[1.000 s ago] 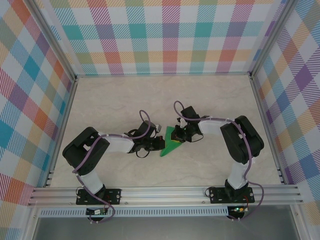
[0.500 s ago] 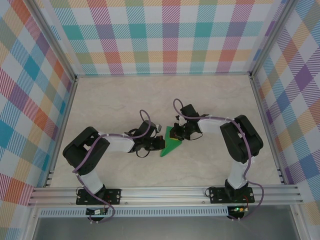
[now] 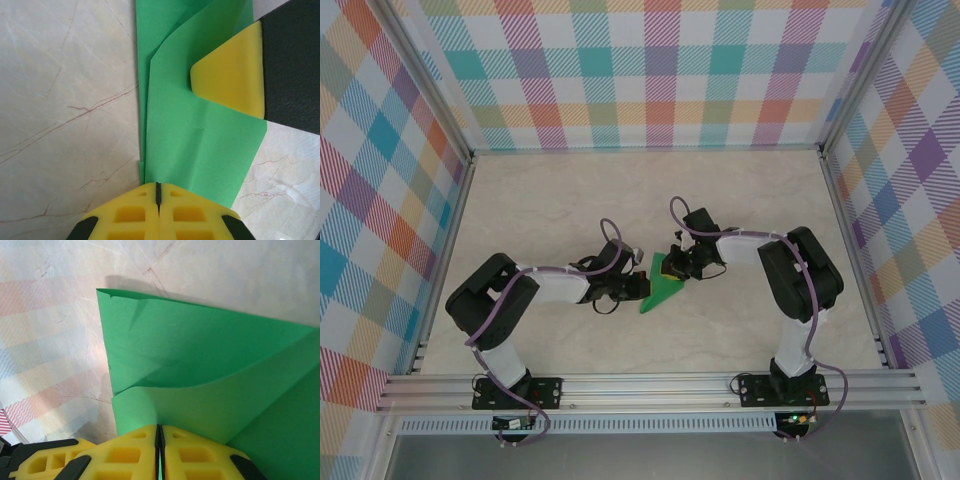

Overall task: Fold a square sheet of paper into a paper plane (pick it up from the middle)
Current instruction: Fourth fold the wing at the center of the table.

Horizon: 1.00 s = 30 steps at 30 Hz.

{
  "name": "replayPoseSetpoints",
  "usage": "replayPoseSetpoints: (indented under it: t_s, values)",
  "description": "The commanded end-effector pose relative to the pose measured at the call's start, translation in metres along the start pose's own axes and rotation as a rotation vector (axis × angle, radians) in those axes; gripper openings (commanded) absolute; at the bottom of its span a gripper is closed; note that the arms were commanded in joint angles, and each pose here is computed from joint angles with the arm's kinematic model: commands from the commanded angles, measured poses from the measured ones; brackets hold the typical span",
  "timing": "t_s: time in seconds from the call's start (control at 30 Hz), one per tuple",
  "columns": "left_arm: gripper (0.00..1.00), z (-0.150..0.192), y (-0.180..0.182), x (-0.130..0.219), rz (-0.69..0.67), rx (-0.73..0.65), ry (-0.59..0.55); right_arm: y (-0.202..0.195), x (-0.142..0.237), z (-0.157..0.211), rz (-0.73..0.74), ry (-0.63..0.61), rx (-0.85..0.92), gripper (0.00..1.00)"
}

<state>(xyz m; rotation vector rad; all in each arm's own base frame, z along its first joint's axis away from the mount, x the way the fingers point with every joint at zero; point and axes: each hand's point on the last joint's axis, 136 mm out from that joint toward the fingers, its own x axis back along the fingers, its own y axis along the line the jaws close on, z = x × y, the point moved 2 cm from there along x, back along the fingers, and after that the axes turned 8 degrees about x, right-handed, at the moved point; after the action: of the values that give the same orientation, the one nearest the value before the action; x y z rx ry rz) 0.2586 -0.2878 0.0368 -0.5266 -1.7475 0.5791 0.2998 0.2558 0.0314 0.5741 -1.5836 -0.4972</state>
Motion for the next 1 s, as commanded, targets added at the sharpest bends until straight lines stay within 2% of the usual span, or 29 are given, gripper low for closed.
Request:
replayPoseSetpoints:
  t_s: [0.0,0.13,0.33,0.6,0.97]
  values:
    - [0.0,-0.002,0.001,0.017,-0.067,-0.02,0.0,-0.005,-0.009,0.011,0.018,0.034,-0.025,0.13]
    - [0.03,-0.021,-0.011,0.045,-0.057,-0.03,-0.091,0.008,-0.017,0.019,0.002,0.046,-0.024,0.13]
    - [0.06,-0.025,-0.014,0.07,-0.008,-0.007,-0.149,0.026,-0.027,0.025,-0.01,0.049,-0.007,0.13]
    - [0.01,-0.024,-0.023,0.052,0.099,0.044,-0.121,0.025,-0.026,0.026,-0.002,0.046,-0.01,0.12]
    - [0.0,-0.013,-0.012,0.023,0.089,0.066,-0.031,0.026,-0.029,0.026,-0.012,0.068,-0.002,0.12]
